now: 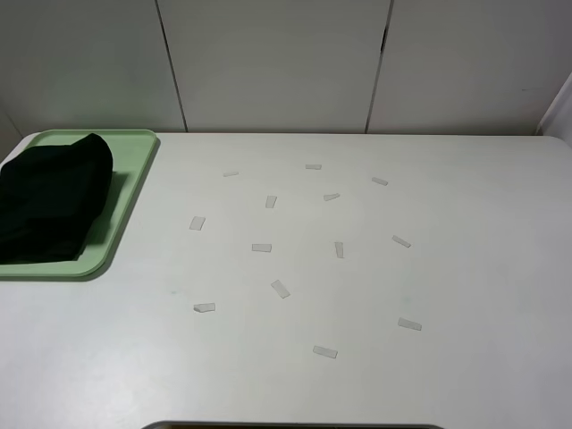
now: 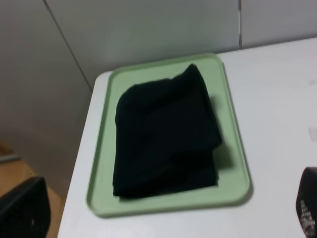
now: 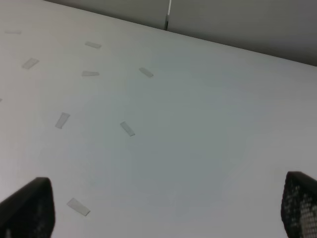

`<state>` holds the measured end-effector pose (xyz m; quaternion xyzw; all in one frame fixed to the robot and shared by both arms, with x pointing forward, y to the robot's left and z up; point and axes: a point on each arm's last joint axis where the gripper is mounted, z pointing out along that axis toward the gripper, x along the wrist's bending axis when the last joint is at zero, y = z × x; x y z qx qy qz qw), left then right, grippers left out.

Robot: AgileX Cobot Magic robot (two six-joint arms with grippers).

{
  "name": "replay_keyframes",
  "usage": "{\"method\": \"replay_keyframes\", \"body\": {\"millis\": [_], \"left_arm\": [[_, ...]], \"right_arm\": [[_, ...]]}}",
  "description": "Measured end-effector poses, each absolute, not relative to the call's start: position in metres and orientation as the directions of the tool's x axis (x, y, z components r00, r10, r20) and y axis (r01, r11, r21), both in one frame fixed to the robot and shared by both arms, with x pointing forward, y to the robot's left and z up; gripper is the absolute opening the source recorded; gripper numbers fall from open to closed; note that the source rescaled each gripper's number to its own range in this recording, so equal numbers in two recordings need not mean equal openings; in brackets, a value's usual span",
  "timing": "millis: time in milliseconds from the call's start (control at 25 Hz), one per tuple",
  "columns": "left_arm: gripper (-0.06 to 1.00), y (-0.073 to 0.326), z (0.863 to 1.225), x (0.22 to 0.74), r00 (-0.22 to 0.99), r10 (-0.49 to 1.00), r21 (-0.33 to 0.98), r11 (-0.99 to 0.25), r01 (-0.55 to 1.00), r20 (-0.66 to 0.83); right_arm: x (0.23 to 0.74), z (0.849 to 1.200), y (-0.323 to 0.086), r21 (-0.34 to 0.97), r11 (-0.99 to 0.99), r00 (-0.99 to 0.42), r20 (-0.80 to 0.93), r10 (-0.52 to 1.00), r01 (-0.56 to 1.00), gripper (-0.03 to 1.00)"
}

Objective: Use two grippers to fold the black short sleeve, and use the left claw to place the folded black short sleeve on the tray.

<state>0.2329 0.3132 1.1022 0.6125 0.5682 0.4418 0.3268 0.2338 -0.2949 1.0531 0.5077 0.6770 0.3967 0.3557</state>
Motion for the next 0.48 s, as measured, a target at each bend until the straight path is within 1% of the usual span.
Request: {"method": "replay_keyframes", "body": {"millis": [80, 240, 360, 480], "left_arm": [[1.0, 0.313, 1.099, 0.231, -0.036, 0.985, 0.896, -0.138, 0.422, 0.169], [1.0, 0.313, 1.077, 0.229, -0.014, 0.988, 0.837, -0.122, 0.533, 0.153], [1.0, 0.31, 1.059, 0.233, 0.023, 0.992, 0.813, -0.114, 0.57, 0.123], [1.0, 0.309, 1.042, 0.23, 0.02, 0.996, 0.804, -0.086, 0.588, 0.092]], "right_arm": [[0.234, 1.053, -0.295, 0.898, 0.17, -0.231, -0.079, 0.97, 0.405, 1.0], [0.234, 1.053, -0.295, 0.898, 0.17, -0.231, -0.079, 0.97, 0.405, 1.0], [0.234, 1.053, -0.295, 0.898, 0.17, -0.231, -0.079, 0.97, 0.405, 1.0], [0.234, 1.053, -0.295, 0.898, 0.17, -0.231, -0.079, 0.97, 0.405, 1.0]]}}
